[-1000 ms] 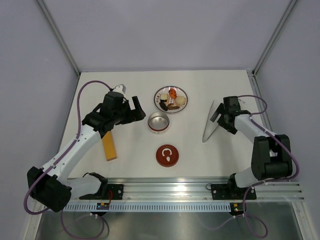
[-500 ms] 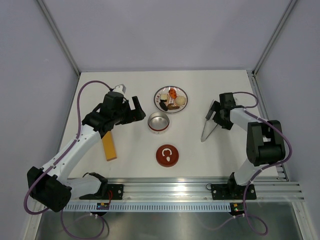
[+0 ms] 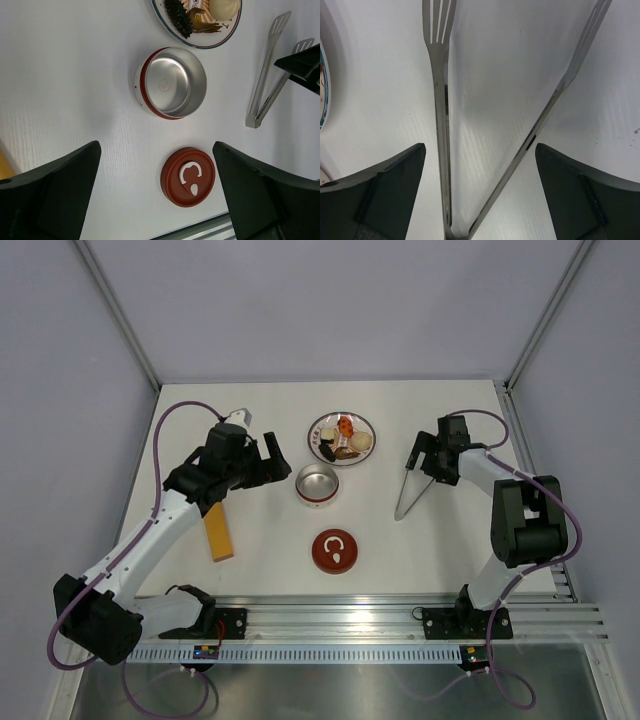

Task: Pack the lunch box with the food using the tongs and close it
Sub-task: Pick up the clamp at the center of the board.

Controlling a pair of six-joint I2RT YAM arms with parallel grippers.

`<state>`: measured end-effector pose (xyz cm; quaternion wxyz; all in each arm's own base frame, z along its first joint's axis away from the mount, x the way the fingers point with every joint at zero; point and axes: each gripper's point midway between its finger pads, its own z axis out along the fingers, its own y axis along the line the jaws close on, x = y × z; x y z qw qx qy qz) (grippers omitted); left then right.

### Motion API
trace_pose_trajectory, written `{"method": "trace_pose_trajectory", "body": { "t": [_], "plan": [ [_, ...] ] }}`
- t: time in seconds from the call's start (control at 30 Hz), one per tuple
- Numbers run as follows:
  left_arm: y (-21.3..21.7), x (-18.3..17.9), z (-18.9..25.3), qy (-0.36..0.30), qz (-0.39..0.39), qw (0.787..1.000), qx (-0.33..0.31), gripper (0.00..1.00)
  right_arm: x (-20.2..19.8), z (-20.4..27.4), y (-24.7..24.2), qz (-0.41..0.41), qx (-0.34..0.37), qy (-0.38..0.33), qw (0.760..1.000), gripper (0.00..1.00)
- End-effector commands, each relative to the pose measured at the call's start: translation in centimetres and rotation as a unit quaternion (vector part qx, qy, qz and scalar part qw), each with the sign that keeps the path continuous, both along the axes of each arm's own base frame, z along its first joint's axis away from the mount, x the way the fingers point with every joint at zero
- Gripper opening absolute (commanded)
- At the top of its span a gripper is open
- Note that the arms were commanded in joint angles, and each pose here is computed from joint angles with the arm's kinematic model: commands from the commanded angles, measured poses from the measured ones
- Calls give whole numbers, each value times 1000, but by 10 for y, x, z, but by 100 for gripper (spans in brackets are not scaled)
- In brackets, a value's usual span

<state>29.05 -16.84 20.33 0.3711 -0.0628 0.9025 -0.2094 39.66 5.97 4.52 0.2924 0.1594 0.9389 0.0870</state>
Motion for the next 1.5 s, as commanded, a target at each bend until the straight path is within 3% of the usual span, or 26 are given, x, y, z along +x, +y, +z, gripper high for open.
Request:
{"method": "trace_pose_trajectory", "body": {
  "t": [0.0, 0.27, 0.43, 0.63, 0.9, 1.2, 1.47],
  "plan": [
    [0, 1, 12, -22, 3, 1000, -13, 99, 4, 23, 6, -15, -1, -23, 1000, 99],
    [-1, 2, 8, -17, 2, 1000, -15, 99, -23, -1, 35, -30, -60, 42, 997, 100],
    [1, -1, 6, -15, 2, 1000, -9, 99, -42, -26, 19, -67, -124, 88, 986, 99],
    [1, -2, 4, -13, 1, 1000, -8, 99, -58, -25, -2, -75, -164, 91, 979, 99],
    [0, -3, 1, -12, -1, 1000, -11, 99, -48, -13, 9, -41, -116, 61, 991, 100],
    [1, -4, 1, -15, -4, 1000, -9, 99, -26, -11, 7, -102, -100, 9, 990, 99],
    [2, -5, 5, -20, -6, 1000, -7, 99, -17, -28, 10, -116, -93, 39, 988, 97]
  ]
}}
